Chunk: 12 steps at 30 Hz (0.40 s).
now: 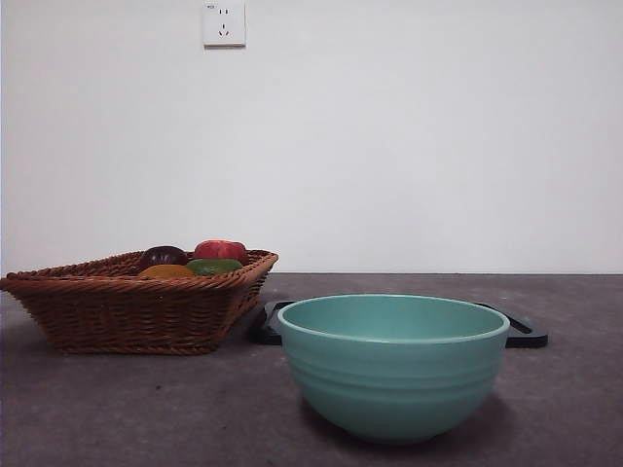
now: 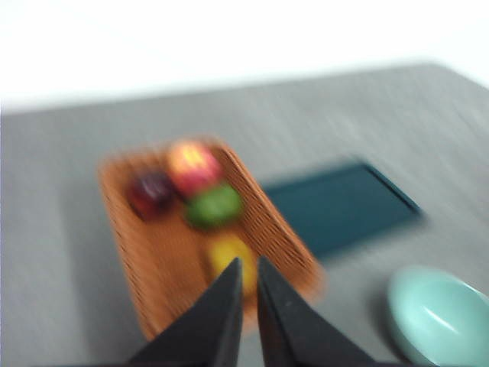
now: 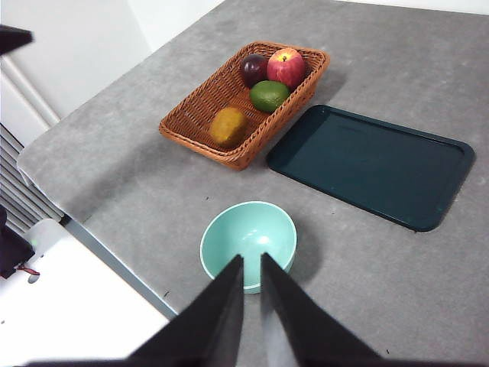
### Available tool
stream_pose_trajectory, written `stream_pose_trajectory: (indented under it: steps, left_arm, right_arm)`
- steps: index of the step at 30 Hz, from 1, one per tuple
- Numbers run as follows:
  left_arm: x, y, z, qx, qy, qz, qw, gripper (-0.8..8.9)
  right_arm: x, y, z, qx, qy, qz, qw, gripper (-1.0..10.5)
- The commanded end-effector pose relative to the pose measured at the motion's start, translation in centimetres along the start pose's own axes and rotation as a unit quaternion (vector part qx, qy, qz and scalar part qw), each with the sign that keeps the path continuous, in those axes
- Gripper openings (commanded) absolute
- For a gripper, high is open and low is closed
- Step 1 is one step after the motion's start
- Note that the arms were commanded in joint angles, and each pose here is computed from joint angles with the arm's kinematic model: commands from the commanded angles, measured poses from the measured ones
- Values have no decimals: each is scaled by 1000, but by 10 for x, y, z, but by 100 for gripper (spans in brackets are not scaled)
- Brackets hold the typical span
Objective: Pick up the wifruite, put it on the bowl, pick up the plate, put it on desk
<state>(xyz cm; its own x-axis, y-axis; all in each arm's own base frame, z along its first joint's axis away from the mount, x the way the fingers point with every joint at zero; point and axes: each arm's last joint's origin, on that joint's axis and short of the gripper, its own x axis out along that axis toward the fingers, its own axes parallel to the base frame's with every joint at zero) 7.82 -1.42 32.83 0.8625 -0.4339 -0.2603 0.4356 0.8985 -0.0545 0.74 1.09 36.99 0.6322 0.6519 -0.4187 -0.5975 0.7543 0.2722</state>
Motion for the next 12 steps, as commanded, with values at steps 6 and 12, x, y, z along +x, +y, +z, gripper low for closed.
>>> stream_pose_trajectory:
  steps: [6, 12]
  left_arm:
    - [45, 19, -87, -15, -68, 77, 995, 28]
    - [57, 27, -138, -70, -46, 158, 984, 29]
  right_arm:
    - [-4, 1, 3, -5, -12, 6, 1000, 32]
    - [-4, 1, 3, -5, -12, 6, 1000, 32]
